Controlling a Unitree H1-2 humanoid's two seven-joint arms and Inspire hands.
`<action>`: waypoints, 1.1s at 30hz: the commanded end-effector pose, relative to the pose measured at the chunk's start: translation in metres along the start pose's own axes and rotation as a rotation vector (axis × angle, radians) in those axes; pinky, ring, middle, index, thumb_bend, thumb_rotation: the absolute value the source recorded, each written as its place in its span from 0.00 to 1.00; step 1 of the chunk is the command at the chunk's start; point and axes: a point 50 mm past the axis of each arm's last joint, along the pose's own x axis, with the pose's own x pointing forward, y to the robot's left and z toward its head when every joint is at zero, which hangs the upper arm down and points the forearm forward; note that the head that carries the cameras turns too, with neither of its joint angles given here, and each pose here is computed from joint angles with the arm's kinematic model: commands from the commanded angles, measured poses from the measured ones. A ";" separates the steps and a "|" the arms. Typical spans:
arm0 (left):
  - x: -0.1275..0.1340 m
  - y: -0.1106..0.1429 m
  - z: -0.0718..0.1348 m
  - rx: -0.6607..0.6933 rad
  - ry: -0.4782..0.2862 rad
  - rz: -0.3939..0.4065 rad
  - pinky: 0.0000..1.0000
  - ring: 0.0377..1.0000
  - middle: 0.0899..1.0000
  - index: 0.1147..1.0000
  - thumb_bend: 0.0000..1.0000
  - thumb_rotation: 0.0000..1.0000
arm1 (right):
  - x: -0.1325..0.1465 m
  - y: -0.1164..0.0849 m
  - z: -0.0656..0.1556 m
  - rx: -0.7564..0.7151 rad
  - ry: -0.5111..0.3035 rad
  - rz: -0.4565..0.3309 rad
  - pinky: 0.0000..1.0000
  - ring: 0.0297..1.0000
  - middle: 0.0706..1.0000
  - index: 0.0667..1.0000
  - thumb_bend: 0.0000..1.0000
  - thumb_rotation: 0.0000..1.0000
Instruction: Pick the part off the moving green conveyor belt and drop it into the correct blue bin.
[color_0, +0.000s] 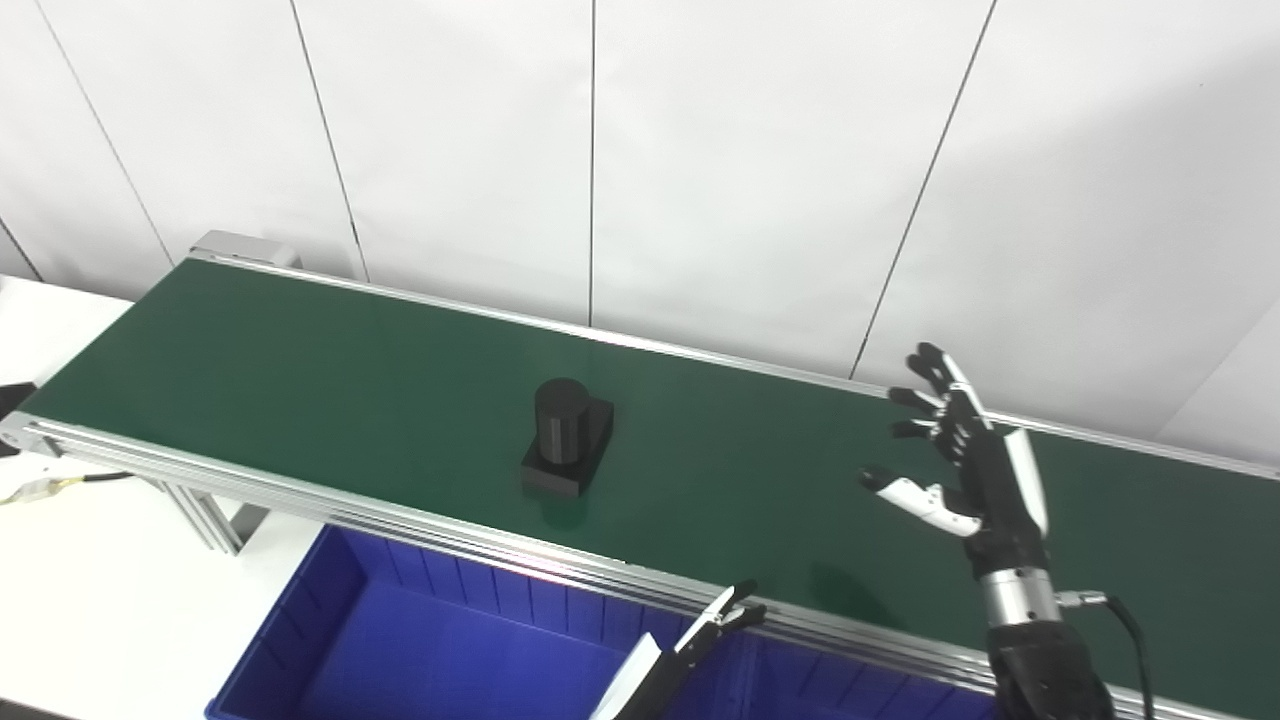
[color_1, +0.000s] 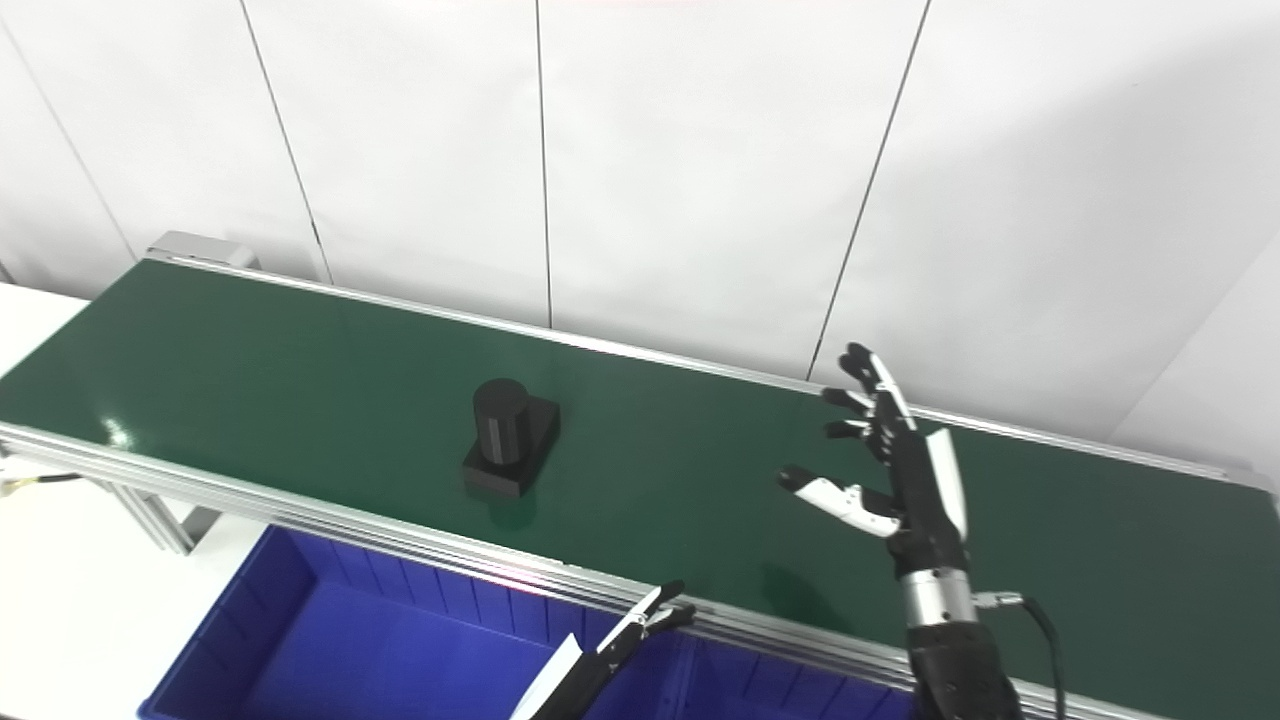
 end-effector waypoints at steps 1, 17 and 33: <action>0.007 0.000 0.014 -0.021 -0.078 0.014 0.97 0.91 0.88 0.97 0.95 1.00 | 0.025 0.001 0.026 -0.005 -0.074 -0.011 0.61 0.79 0.91 0.94 0.92 0.51; 0.002 0.000 0.016 -0.027 -0.083 0.011 0.97 0.91 0.88 0.97 0.94 1.00 | 0.053 0.032 0.032 -0.021 -0.058 0.043 0.61 0.79 0.91 0.94 0.93 0.48; -0.003 -0.009 0.024 -0.041 -0.098 0.013 0.98 0.92 0.89 0.97 0.92 1.00 | 0.084 0.058 0.028 -0.054 -0.017 0.121 0.61 0.77 0.91 0.92 0.99 0.52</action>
